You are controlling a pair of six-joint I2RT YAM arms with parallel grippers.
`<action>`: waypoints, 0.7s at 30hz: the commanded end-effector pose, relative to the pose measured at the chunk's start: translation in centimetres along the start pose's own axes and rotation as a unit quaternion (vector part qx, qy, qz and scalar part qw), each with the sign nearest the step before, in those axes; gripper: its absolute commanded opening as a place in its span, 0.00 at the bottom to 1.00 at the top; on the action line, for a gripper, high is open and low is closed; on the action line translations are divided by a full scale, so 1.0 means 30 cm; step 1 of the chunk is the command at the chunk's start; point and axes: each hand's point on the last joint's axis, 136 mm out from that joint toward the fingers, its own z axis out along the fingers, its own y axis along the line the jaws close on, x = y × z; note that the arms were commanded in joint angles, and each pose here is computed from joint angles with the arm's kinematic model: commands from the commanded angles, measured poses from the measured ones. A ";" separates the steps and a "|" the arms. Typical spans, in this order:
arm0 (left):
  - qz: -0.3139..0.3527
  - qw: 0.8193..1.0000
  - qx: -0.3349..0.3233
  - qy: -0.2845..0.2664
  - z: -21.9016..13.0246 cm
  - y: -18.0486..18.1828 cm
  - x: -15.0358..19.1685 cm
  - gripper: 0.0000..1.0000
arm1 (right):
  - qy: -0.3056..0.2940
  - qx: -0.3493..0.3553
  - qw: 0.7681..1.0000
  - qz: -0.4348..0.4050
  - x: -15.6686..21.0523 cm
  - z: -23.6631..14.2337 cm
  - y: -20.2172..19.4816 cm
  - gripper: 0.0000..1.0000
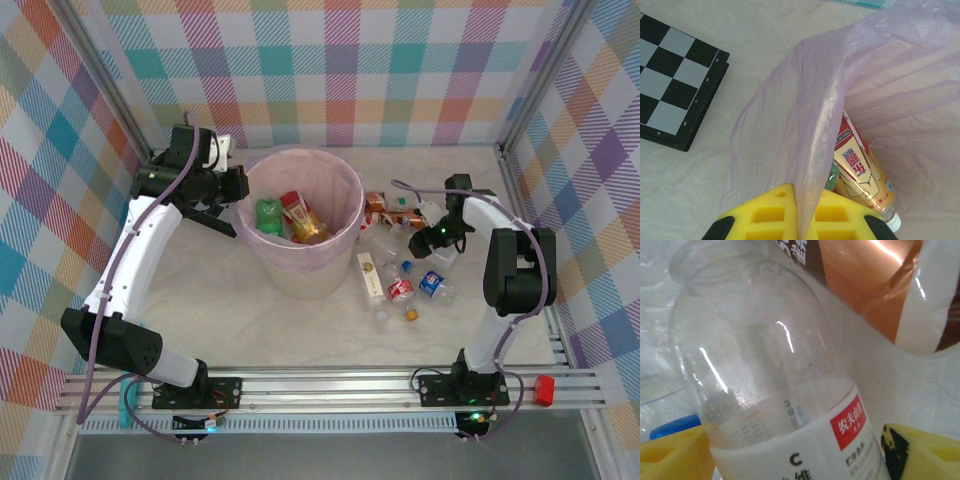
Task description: Put the plastic bottles in the bin
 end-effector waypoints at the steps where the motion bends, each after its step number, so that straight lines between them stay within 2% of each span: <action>1: -0.009 1.000 0.021 0.013 -0.008 -0.037 0.005 0.00 | -0.033 -0.008 0.999 0.002 -0.039 -0.088 0.023 0.77; 7: -0.014 1.000 0.026 0.010 -0.013 -0.044 -0.002 0.00 | -0.041 -0.014 0.999 0.003 -0.039 -0.216 0.072 0.72; 11: -0.015 1.000 0.022 0.008 -0.018 -0.040 -0.001 0.00 | -0.073 -0.032 0.997 0.008 -0.056 -0.322 0.135 0.72; 16: -0.016 1.000 0.021 0.010 -0.014 -0.038 0.000 0.00 | -0.162 -0.045 0.986 0.004 -0.136 -0.526 0.221 0.71; 21: -0.023 0.999 0.026 0.008 -0.008 -0.042 -0.001 0.00 | -0.255 -0.088 0.963 -0.005 -0.228 -0.757 0.355 0.63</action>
